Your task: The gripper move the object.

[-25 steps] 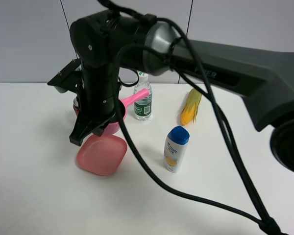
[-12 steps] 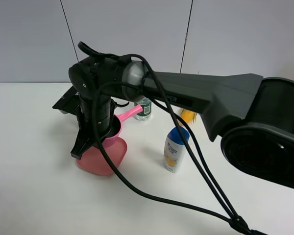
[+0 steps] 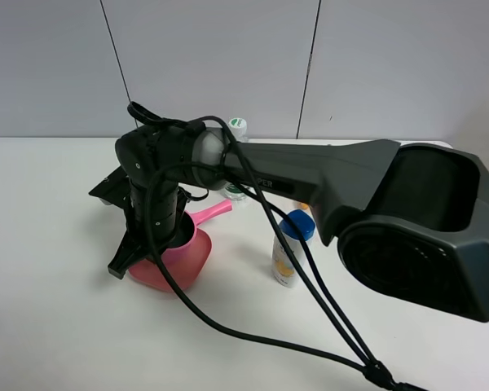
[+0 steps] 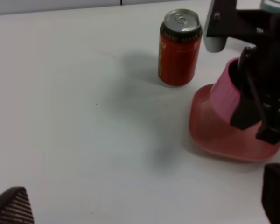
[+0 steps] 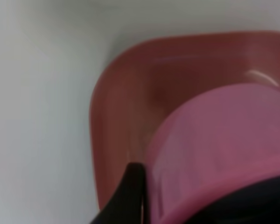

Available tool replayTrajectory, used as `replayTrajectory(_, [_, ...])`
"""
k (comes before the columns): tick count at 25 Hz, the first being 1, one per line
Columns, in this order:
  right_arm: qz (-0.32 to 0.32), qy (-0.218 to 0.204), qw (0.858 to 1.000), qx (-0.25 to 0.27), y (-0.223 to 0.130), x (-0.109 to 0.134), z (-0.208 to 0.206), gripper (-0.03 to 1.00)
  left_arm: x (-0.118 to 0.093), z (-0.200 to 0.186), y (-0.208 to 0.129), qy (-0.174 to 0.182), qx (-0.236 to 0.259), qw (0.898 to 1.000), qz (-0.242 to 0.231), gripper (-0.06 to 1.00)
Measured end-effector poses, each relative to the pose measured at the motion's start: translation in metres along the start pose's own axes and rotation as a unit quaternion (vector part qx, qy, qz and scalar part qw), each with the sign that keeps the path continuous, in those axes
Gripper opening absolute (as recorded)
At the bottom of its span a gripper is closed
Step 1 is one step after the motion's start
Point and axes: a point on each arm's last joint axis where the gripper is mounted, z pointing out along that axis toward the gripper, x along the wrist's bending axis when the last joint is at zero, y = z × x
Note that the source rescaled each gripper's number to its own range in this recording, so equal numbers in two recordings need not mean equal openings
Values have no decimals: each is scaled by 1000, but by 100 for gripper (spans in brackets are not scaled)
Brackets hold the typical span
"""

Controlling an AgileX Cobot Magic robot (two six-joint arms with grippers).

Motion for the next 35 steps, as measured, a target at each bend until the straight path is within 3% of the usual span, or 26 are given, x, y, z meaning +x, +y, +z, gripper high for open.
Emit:
replayTrajectory(10, [2,-1,1000,9,-2,-1,15,0,0,0,0,0,0,1000,0,100])
replayTrajectory(12, [1,-4,1000,10,-2,-2,15,5,0,0,0,0,0,1000,0,100])
replayTrajectory(14, [-2,-8,1000,9,-2,-3,15,22,0,0,0,0,0,1000,0,100])
replayTrajectory(18, [-8,-11,1000,6,-1,0,13,71,0,0,0,0,0,1000,0,100])
replayTrajectory(20, [-14,-10,1000,5,-1,6,13,83,0,0,0,0,0,1000,0,100])
replayTrajectory(27, [-40,-15,999,13,-1,23,5,90,0,0,0,0,0,1000,0,100])
replayTrajectory(31, [-43,-16,999,10,-1,27,-33,90,0,0,0,0,0,1000,0,100])
replayTrajectory(35, [-36,-35,998,-26,0,28,-91,90,0,0,0,0,0,1000,0,100])
